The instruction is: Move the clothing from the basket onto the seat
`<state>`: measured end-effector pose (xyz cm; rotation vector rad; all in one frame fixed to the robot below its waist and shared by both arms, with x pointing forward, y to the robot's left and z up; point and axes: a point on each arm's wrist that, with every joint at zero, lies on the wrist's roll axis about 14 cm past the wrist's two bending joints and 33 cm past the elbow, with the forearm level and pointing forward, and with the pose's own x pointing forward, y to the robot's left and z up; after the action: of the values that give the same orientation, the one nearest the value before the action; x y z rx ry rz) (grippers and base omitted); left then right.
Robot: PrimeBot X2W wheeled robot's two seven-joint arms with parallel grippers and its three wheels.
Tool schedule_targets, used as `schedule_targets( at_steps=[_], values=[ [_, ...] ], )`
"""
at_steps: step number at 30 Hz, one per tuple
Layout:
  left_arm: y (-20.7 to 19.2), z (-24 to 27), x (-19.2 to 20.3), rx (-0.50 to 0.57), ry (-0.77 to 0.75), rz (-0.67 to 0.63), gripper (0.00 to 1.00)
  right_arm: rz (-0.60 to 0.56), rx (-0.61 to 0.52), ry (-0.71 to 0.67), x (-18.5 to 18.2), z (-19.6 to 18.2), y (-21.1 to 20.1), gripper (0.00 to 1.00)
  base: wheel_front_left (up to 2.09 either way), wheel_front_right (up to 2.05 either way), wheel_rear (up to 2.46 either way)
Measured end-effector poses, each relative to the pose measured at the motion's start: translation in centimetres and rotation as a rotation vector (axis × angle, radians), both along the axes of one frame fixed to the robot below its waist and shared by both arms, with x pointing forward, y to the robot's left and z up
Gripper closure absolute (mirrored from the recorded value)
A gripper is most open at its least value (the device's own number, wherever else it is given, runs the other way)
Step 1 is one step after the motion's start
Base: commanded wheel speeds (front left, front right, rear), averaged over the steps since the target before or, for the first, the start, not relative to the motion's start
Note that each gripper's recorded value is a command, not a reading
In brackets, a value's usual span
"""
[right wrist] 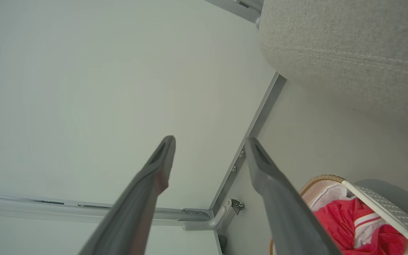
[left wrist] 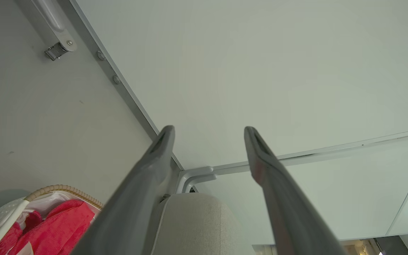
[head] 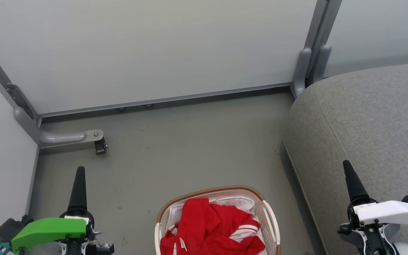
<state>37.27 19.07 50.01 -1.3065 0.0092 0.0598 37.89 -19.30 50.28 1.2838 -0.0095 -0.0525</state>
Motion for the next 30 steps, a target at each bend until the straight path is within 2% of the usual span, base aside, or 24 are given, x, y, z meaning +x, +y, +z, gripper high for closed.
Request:
schedule_targets(
  at_steps=[30],
  values=[
    [-2.6,0.5,-0.8,0.59,-0.027,-0.069,0.0,0.087,-0.499,-0.082,0.1,1.7,3.4,0.0,0.0,0.0,0.0]
  ],
)
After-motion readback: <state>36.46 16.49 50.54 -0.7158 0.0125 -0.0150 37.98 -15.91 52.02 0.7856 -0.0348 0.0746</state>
